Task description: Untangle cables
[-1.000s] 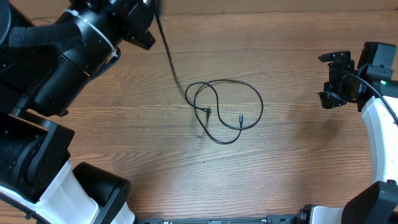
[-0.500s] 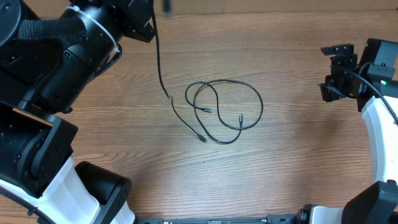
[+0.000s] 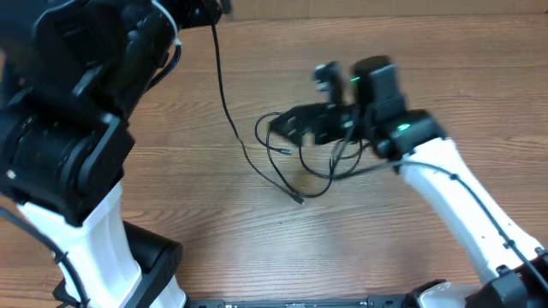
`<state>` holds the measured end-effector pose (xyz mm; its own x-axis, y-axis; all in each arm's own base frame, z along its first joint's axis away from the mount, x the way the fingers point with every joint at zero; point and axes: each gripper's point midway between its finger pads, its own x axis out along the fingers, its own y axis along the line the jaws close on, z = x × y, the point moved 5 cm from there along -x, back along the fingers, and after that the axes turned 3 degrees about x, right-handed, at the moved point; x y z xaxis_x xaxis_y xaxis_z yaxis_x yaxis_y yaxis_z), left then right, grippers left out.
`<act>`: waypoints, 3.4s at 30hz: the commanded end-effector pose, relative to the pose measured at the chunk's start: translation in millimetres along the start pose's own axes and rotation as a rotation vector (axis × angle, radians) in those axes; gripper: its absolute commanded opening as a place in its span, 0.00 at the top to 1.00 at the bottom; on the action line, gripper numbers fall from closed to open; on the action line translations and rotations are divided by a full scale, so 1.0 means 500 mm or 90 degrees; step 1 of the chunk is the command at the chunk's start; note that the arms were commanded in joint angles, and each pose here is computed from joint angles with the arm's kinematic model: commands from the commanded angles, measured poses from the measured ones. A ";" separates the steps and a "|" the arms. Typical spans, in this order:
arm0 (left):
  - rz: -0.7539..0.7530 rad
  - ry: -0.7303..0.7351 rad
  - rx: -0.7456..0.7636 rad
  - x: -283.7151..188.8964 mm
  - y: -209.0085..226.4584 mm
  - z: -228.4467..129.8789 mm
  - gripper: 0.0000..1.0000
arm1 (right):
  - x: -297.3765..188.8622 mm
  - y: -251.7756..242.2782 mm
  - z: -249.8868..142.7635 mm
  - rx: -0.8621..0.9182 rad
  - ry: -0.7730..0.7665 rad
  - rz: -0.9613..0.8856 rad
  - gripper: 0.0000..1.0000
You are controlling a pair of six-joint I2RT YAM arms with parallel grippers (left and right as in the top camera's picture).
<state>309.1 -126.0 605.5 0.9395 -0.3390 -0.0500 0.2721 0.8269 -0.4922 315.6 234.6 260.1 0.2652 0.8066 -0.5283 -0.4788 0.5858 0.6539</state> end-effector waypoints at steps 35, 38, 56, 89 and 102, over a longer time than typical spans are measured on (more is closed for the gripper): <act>0.066 -0.069 -0.058 0.006 0.041 0.038 0.96 | 0.060 0.153 0.064 -0.214 -0.186 0.006 0.28; 0.063 -0.067 -0.060 0.006 0.040 0.037 0.96 | 0.070 0.153 0.066 -0.217 -0.187 0.016 0.29; 0.243 -0.084 -0.022 0.005 0.119 0.027 0.93 | 0.095 0.154 0.035 -0.119 -0.117 0.075 0.96; 0.160 0.447 -0.092 0.116 0.221 -0.252 0.61 | 0.022 0.225 0.117 -0.158 -0.283 0.130 0.96; 0.161 0.524 -0.115 0.135 0.221 -0.310 0.59 | 0.007 0.195 0.155 -0.111 -0.375 0.043 0.96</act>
<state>370.1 -123.9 415.6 0.5148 -0.4157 -0.7498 -0.0334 0.8642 -0.5020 334.9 308.6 346.5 0.5749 0.8105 -0.1124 -0.6386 0.5303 0.5577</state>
